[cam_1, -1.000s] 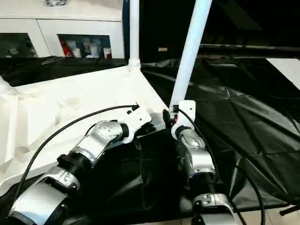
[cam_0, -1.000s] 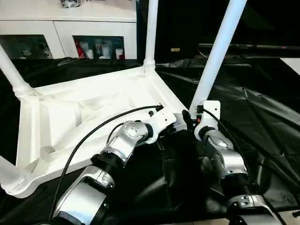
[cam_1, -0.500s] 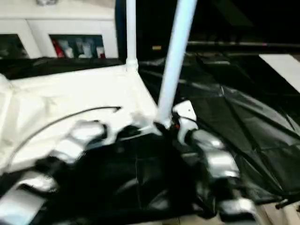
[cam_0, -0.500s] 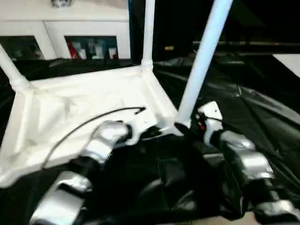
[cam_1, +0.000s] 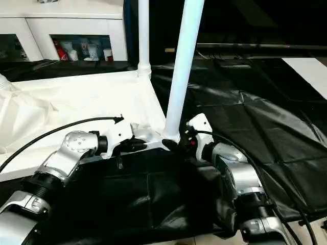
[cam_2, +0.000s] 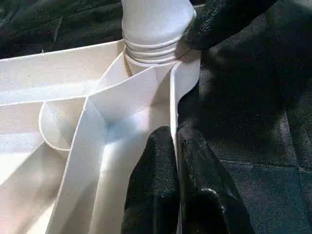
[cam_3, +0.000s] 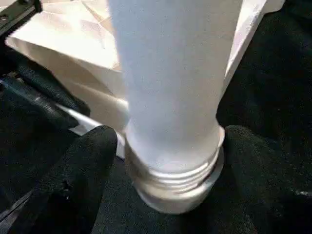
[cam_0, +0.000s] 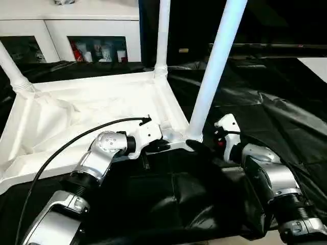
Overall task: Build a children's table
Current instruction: Rotate leg to tighten
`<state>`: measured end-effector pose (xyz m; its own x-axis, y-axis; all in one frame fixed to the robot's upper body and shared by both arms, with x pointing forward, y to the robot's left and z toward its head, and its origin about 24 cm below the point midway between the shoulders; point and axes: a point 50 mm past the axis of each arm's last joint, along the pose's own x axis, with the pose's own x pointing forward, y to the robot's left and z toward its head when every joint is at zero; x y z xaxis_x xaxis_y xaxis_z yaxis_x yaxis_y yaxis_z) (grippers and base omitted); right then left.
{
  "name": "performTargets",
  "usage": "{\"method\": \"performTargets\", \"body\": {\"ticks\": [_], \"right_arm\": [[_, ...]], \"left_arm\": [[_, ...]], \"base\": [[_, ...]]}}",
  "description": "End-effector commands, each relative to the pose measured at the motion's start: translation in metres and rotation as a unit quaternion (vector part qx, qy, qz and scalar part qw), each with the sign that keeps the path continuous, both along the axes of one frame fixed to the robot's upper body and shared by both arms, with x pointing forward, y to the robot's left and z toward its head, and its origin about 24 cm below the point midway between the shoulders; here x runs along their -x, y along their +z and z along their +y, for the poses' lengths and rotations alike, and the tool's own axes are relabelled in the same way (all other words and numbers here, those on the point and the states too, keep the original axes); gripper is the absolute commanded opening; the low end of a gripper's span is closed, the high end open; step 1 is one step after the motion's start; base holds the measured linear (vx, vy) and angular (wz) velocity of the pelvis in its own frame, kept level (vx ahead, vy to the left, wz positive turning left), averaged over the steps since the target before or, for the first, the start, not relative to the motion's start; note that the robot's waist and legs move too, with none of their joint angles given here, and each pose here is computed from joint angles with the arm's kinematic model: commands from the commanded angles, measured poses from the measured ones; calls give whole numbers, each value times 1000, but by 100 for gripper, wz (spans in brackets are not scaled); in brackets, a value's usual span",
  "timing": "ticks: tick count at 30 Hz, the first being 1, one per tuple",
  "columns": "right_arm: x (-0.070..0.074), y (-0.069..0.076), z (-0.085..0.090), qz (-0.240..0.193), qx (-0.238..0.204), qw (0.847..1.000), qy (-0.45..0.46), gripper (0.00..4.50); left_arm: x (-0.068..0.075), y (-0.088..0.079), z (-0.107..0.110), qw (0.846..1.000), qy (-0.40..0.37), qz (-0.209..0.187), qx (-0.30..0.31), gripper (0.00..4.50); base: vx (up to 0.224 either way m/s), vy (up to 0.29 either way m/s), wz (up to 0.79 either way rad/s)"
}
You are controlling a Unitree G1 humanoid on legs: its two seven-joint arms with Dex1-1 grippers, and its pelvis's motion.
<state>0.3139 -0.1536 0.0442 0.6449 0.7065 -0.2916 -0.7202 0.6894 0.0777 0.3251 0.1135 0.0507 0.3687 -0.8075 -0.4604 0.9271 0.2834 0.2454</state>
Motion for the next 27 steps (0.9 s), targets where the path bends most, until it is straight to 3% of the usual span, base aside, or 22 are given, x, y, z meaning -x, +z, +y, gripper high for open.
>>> {"method": "performTargets", "body": {"ticks": [1, 5, 14, 21, 25, 26, 27], "right_arm": [[-2, 1, 0, -4, 3, 1000, 1, 379], [-3, 0, 0, -7, 1, 1000, -3, 363], [-5, -2, 0, -10, 0, 1000, 0, 280], [-1, -6, 2, -15, -3, 1000, -2, 274], [-9, -17, 1, -11, 15, 994, -111, 273], [-14, -21, 2, -7, 17, 984, -179, 272], [-14, -21, 2, -7, 17, 984, -179, 272]], "left_arm": [[8, -14, 5, 999, 7, 33, 15, 0], [10, -15, 4, 999, -1, 36, 12, 0], [14, -17, 4, 999, -12, 47, 8, 0], [17, -20, 6, 998, -14, 62, 1, 0], [7, -21, -10, 998, 35, 57, -1, 0], [1, -20, -24, 997, 63, 46, 2, 0], [1, -20, -24, 997, 63, 46, 2, 0]], "base": [[0, 0, 0], [0, 0, 0], [0, 0, 0], [0, 0, 0], [0, 0, 0], [0, 0, 0], [0, 0, 0]]}}
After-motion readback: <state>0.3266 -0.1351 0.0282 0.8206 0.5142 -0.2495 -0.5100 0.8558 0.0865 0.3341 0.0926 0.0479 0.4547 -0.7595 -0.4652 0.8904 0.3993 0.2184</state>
